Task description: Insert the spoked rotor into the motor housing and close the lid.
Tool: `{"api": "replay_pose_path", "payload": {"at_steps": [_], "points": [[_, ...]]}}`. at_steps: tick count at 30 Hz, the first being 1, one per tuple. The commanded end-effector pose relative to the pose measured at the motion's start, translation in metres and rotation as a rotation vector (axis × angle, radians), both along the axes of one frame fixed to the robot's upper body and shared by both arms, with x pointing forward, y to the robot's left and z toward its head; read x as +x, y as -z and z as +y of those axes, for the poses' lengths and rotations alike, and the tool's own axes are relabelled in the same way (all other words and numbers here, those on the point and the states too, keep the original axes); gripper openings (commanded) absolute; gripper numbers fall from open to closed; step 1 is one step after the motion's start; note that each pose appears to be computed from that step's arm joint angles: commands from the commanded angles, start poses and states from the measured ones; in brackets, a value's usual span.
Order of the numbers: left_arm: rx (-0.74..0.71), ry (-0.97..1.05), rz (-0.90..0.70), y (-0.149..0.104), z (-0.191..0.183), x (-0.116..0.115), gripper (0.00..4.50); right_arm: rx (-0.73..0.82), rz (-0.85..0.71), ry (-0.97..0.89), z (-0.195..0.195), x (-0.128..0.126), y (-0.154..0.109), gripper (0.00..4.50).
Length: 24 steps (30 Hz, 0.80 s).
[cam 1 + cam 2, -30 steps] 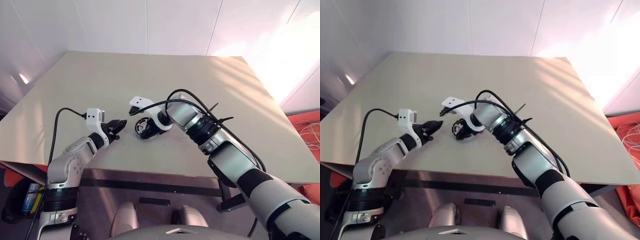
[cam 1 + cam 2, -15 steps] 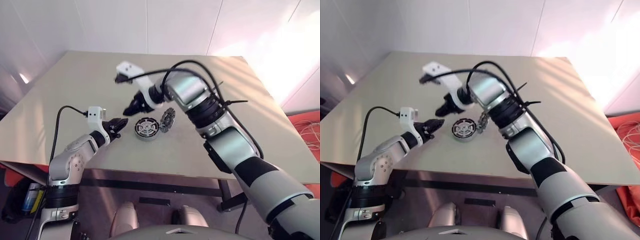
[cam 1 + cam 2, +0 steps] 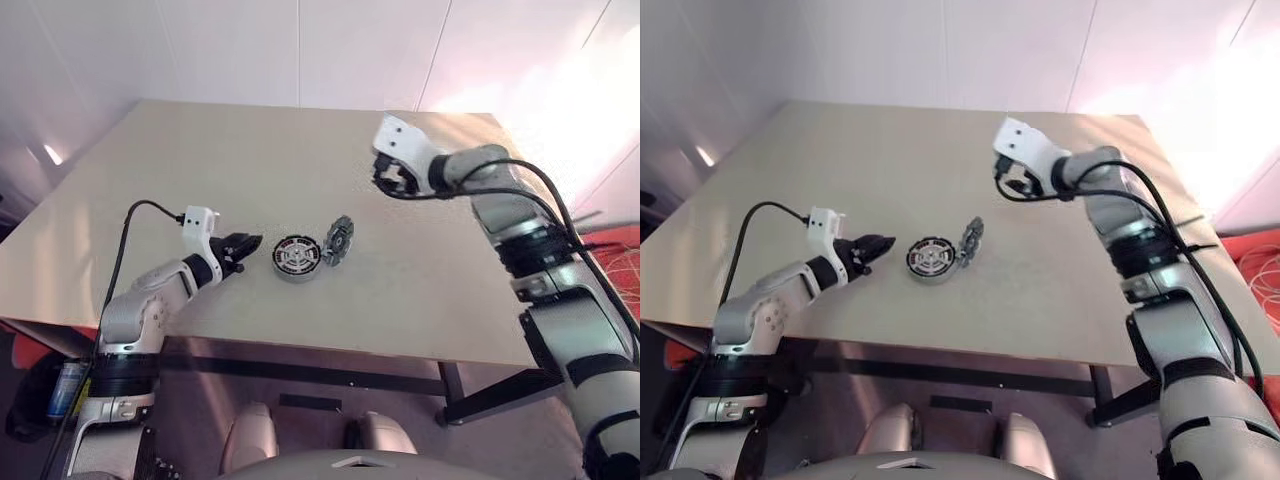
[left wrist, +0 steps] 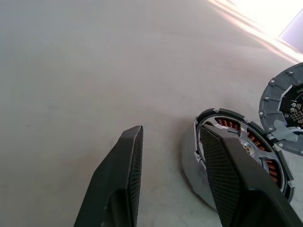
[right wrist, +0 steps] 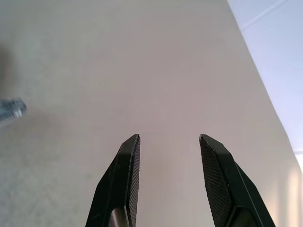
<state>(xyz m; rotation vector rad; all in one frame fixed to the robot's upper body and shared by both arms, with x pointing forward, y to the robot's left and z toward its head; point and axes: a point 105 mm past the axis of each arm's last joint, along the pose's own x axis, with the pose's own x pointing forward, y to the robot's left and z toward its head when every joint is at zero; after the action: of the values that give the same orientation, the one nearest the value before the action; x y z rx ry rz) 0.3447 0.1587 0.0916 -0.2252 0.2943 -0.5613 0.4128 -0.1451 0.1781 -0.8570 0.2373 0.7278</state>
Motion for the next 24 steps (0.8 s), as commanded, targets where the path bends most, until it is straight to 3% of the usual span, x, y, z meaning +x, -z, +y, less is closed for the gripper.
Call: {"api": "replay_pose_path", "payload": {"at_steps": [1,2,5,10,17,24], "points": [[0.025,0.009,-0.059,-0.013,0.001,0.007,2.02,0.022,-0.031,-0.012,0.0,-0.014,0.001,2.21],[0.033,0.012,-0.063,-0.013,0.001,0.008,2.02,0.01,-0.017,-0.008,-0.002,-0.02,0.012,2.21],[0.05,0.003,-0.078,-0.014,0.003,0.011,2.02,-0.027,0.02,-0.005,-0.009,-0.038,0.049,1.59],[0.07,0.002,-0.081,-0.012,0.004,0.011,2.02,0.046,0.098,-0.035,0.008,-0.06,0.069,0.02],[0.079,0.008,-0.077,-0.01,0.002,0.008,2.02,0.11,0.089,-0.045,0.034,-0.058,0.061,0.02],[0.092,-0.007,-0.067,-0.007,0.007,0.004,2.02,0.216,0.083,-0.125,0.072,-0.059,0.035,0.02]]}}
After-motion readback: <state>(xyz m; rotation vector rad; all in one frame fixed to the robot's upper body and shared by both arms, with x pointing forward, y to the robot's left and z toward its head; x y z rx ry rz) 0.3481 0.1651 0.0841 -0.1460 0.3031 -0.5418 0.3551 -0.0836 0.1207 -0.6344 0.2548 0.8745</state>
